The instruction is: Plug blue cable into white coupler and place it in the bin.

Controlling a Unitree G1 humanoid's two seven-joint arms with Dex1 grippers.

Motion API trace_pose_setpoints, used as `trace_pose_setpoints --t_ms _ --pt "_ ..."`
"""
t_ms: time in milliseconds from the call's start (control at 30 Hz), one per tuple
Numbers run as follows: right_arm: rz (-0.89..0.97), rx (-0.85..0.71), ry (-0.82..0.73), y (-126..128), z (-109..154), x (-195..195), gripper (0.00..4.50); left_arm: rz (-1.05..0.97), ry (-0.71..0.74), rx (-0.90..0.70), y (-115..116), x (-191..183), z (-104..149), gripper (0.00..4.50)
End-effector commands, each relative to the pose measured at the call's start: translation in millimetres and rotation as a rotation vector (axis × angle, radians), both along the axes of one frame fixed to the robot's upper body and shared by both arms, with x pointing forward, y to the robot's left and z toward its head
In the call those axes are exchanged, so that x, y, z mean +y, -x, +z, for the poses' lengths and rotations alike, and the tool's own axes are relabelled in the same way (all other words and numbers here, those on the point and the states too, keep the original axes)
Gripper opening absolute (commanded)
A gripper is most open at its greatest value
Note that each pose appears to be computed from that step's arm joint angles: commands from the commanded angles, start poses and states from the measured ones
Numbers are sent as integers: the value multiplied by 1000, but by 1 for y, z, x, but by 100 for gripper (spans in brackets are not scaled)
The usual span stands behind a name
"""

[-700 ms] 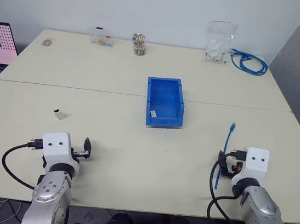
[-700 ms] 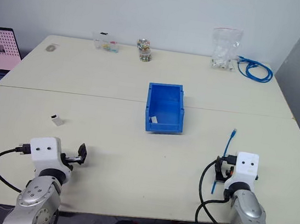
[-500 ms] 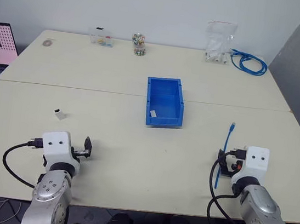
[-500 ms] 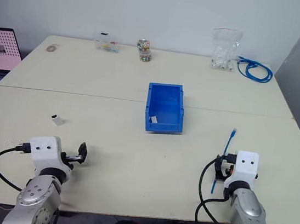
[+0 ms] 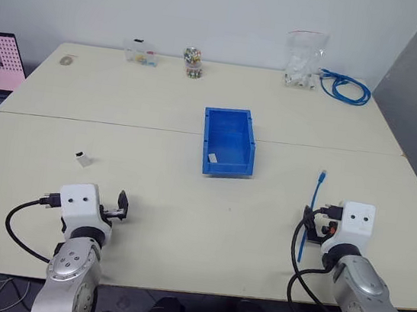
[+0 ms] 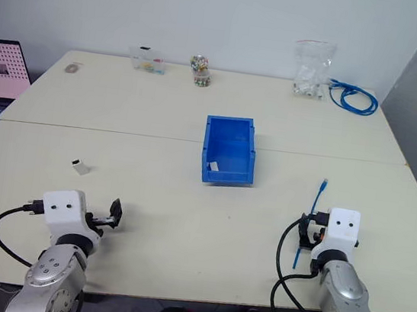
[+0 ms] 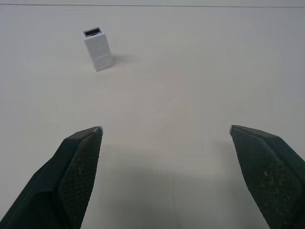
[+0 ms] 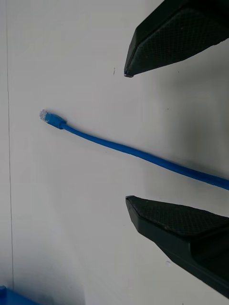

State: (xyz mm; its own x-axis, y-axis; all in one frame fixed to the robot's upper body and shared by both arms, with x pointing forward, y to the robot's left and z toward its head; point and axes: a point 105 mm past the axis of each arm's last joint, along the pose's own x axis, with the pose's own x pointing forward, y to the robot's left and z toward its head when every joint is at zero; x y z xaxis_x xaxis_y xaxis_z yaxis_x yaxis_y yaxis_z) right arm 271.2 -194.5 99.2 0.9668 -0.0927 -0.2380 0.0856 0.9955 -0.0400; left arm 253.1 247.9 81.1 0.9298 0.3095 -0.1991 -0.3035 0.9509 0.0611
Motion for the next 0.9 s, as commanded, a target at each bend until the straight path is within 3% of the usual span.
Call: trace_pose_setpoints --t_ms 33,133,267,433,533,667,900 --pt "-23 -37 16 -3 10 -4 424 -12 -22 -32 -6 -1 10 450" --pt "-42 -44 7 -12 10 -4 424 -101 -27 -98 -27 -9 29 450" --pt "-67 -76 14 -37 19 -7 424 -531 -102 -242 -75 -72 83 450" --pt "-71 -66 56 -61 26 -15 424 -1073 -160 -244 -91 -158 120 450" --pt "-70 -38 55 -70 23 -19 424 -1286 -200 -205 -84 -187 120 450" --pt "-73 -3 11 -93 14 -23 424 -1606 -296 -126 -73 -231 101 450" --pt "-58 2 -31 -115 13 -20 424 -1664 -291 -134 -87 -247 100 450"
